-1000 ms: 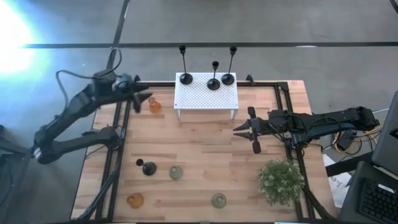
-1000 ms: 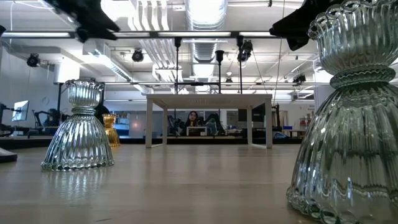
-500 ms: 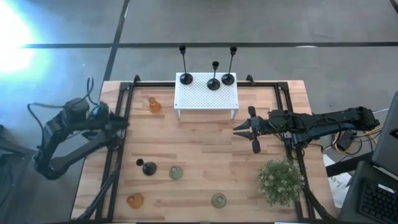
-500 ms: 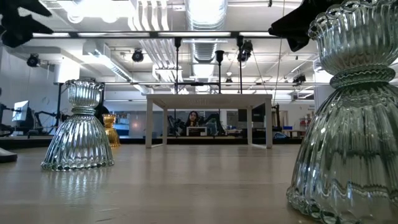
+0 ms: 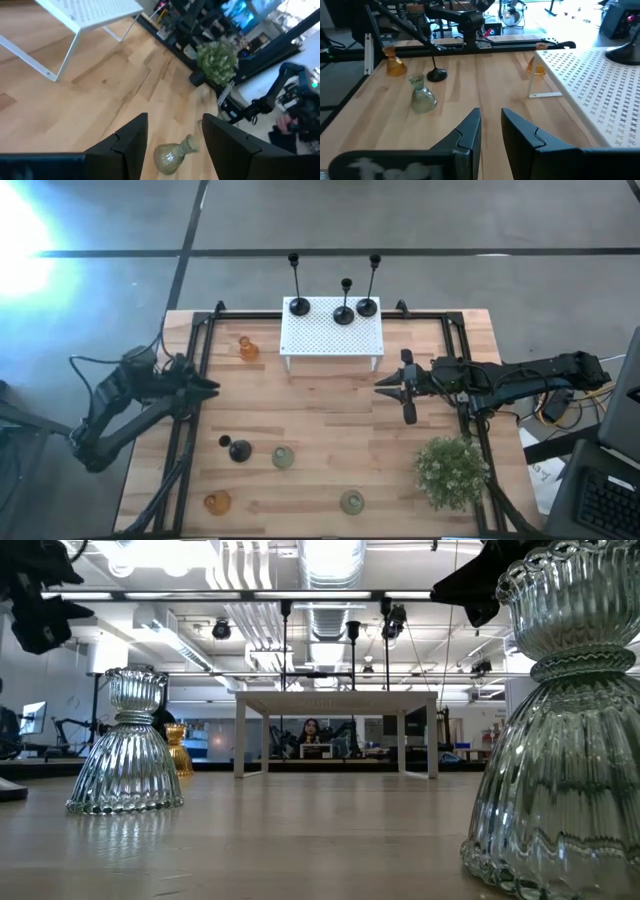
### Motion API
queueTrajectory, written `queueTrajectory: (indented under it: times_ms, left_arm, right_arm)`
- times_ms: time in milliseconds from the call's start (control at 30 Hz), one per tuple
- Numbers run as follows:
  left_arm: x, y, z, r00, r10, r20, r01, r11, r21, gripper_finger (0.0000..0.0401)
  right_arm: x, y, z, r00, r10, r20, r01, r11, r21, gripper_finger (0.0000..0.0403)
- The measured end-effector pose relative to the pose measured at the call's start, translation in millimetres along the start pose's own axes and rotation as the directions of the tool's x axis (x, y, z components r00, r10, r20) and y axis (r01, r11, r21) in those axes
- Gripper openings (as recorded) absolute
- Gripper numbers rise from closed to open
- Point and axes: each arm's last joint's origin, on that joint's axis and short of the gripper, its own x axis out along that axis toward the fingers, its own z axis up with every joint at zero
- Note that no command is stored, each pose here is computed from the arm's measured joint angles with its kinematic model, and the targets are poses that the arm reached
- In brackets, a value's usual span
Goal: Pick & Place candle stick holders
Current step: Put the black candle holder on the shelf
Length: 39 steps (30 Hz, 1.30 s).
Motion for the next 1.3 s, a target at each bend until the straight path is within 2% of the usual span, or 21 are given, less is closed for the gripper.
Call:
queueTrajectory:
  times_ms: [67,200,267,400,600,800,867,967,1033,1067,1133,1200,1233,1300]
  left_arm:
    - [4,4,-2,1.0,-0.001,-0.009,0.001,1.0,0.008,0.0192]
    - [6,5,0,1.0,-0.013,0.003,0.013,0.997,0.079,0.0192]
    - [6,5,-1,1.0,-0.013,-0.003,0.013,0.995,0.101,0.0192]
    - [6,4,-1,1.0,-0.024,-0.008,0.025,0.989,0.147,0.0192]
    - [12,11,-3,1.0,-0.001,-0.003,0.002,0.985,0.172,0.0192]
    - [10,6,12,0.987,0.03,0.156,-0.059,0.981,0.186,0.0192]
    - [10,3,20,0.971,0.004,0.238,-0.052,0.98,0.194,0.0192]
    - [10,-4,36,0.935,-0.064,0.35,-0.034,0.963,0.267,0.0192]
    - [12,-5,47,0.907,-0.045,0.418,-0.09,0.95,0.298,0.0192]
    - [16,-3,52,0.899,0.003,0.439,-0.149,0.942,0.3,0.0192]
    - [28,9,58,0.891,0.143,0.431,-0.288,0.912,0.292,0.0192]
    - [42,18,65,0.9,0.218,0.378,-0.348,0.881,0.321,0.0192]
    - [50,22,67,0.922,0.202,0.331,-0.318,0.881,0.35,0.0192]
    - [66,21,72,0.972,0.059,0.227,-0.156,0.885,0.439,0.0192]
  right_arm:
    - [0,0,0,1.0,0.004,0.0,-0.004,1.0,0.0,0.0068]
    - [-5,0,2,0.995,0.1,0.01,-0.1,0.995,0.023,0.0068]
    - [-11,-2,2,0.994,0.111,0.002,-0.111,0.993,0.049,0.0068]
    - [-25,-8,0,0.997,0.067,-0.032,-0.063,0.992,0.109,0.0068]
    - [-41,-14,2,0.995,-0.101,0.014,0.098,0.987,0.123,0.0068]
    - [-50,-18,7,0.969,-0.236,0.071,0.229,0.969,0.094,0.0068]
    - [-50,-17,8,0.968,-0.236,0.085,0.228,0.969,0.096,0.0068]
    - [-49,-17,8,0.968,-0.236,0.082,0.228,0.969,0.096,0.0068]
    - [-47,-17,7,0.969,-0.237,0.075,0.229,0.969,0.094,0.0068]
    - [-47,-17,7,0.969,-0.237,0.071,0.23,0.969,0.093,0.0068]
    - [-45,-17,7,0.969,-0.237,0.065,0.231,0.969,0.091,0.0068]
    - [-43,-17,6,0.97,-0.238,0.056,0.232,0.969,0.089,0.0068]
    - [-42,-17,5,0.97,-0.238,0.051,0.233,0.968,0.088,0.0068]
    - [-41,-17,5,0.97,-0.238,0.045,0.234,0.968,0.086,0.0068]
